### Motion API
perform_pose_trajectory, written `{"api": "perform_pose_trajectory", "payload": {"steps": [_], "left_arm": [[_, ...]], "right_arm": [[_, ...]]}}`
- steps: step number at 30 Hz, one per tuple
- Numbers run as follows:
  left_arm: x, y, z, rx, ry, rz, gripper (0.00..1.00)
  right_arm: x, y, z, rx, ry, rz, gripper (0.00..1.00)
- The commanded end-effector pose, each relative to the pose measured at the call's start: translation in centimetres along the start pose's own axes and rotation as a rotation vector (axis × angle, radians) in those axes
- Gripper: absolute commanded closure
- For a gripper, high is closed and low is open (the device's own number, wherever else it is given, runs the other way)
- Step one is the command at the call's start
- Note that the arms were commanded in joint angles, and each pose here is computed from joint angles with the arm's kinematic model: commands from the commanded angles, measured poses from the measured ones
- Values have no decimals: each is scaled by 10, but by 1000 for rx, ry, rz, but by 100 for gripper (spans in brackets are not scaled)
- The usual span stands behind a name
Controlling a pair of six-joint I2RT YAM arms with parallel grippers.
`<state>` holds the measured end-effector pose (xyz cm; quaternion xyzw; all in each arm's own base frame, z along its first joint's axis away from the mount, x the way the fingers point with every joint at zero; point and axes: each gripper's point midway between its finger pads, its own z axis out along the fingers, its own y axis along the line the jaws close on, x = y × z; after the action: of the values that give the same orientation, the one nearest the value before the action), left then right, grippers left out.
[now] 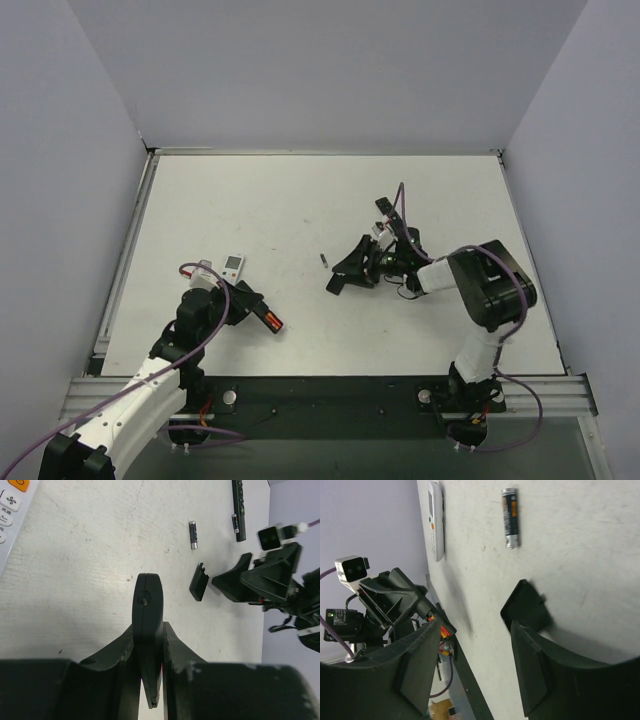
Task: Load the batteries into the remote control
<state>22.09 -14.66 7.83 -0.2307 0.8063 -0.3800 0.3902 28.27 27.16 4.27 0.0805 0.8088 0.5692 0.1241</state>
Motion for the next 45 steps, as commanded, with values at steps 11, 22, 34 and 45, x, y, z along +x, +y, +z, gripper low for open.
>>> {"api": "perform_pose_trajectory", "payload": {"steps": [11, 22, 34, 45], "left_arm": [[-11, -25, 3, 69, -4, 37, 100], [-12, -30, -1, 91, -4, 51, 100], [-11, -35, -5, 117, -5, 74, 100], [-11, -35, -5, 123, -7, 78, 100]], "right_arm": [[13, -9, -57, 698, -59, -274, 0], [7, -9, -42, 910, -140, -125, 16], [4, -31, -10, 1012, -85, -37, 41], [20, -62, -3, 1137, 36, -93, 64]]}}
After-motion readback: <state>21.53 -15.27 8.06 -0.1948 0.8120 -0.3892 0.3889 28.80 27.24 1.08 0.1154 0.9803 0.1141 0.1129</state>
